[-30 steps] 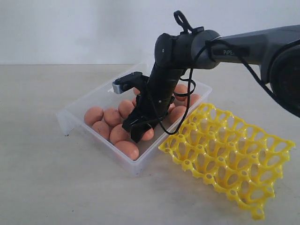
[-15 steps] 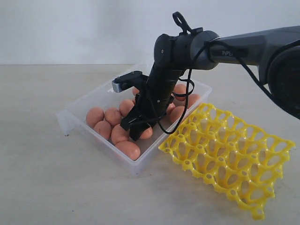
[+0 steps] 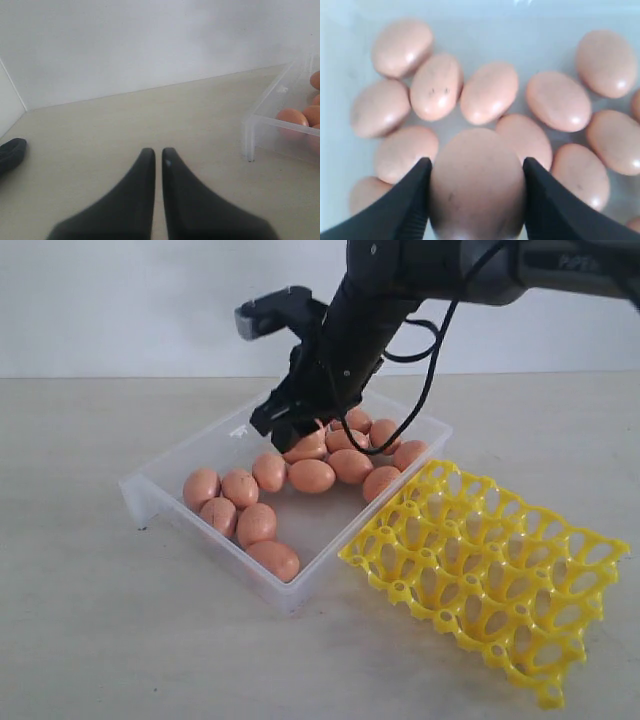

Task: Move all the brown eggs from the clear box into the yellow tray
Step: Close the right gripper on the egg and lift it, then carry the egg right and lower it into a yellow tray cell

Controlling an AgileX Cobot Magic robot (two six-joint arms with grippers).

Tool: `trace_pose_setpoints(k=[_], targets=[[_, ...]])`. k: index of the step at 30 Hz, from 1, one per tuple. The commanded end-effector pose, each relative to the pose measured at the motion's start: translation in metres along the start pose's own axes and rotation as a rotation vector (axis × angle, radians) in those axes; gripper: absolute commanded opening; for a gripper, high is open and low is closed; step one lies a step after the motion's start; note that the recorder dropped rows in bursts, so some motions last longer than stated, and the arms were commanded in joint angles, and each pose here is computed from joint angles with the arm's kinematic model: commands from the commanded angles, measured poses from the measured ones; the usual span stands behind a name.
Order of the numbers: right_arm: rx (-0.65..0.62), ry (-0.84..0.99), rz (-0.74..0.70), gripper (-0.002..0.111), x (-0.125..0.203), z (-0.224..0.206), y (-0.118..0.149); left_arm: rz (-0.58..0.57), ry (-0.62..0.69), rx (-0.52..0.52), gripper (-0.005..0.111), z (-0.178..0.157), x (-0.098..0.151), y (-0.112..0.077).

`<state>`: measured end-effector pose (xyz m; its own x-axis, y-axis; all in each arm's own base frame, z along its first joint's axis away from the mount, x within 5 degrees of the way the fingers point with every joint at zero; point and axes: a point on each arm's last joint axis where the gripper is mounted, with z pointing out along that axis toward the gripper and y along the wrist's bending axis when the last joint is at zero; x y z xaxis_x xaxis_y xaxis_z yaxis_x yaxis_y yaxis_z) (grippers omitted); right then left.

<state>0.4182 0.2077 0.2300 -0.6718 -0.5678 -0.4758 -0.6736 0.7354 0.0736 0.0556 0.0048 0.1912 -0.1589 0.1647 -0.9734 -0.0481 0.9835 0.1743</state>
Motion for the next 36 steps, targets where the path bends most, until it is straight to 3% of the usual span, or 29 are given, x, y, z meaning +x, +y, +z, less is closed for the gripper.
trace_pose_setpoints(k=[1,5,12,16,20,22,29,33,36], targets=[[0.013,-0.125,0.129,0.000,-0.003,-0.034,0.006,-0.007,-0.013,0.006,0.004,0.000,-0.002,0.000],[0.042,-0.303,0.230,0.000,0.026,-0.047,0.016,-0.007,-0.013,0.006,0.004,0.000,-0.002,0.000],[0.393,-0.762,0.318,0.000,0.138,-0.100,0.024,-0.007,-0.013,0.006,0.004,0.000,-0.002,0.000],[0.439,-0.964,0.474,0.000,0.188,-0.120,0.031,-0.007,-0.013,0.006,0.004,0.000,-0.002,0.000],[0.301,-1.051,0.776,0.000,0.215,-0.118,0.036,-0.007,-0.013,0.006,0.004,0.000,-0.002,0.000],[0.230,-1.060,0.858,0.000,0.222,-0.113,0.038,-0.007,-0.013,0.006,0.004,0.000,-0.002,0.000],[0.040,-1.047,0.643,0.000,0.209,-0.096,0.050,-0.007,-0.013,0.006,0.004,0.000,-0.002,0.000],[-0.093,-1.005,0.607,0.000,0.200,-0.082,0.029,-0.007,-0.013,0.006,0.004,0.000,-0.002,0.000],[-0.330,-0.959,0.508,0.000,0.195,-0.077,0.009,-0.007,-0.013,0.006,0.004,0.000,-0.002,0.000]])
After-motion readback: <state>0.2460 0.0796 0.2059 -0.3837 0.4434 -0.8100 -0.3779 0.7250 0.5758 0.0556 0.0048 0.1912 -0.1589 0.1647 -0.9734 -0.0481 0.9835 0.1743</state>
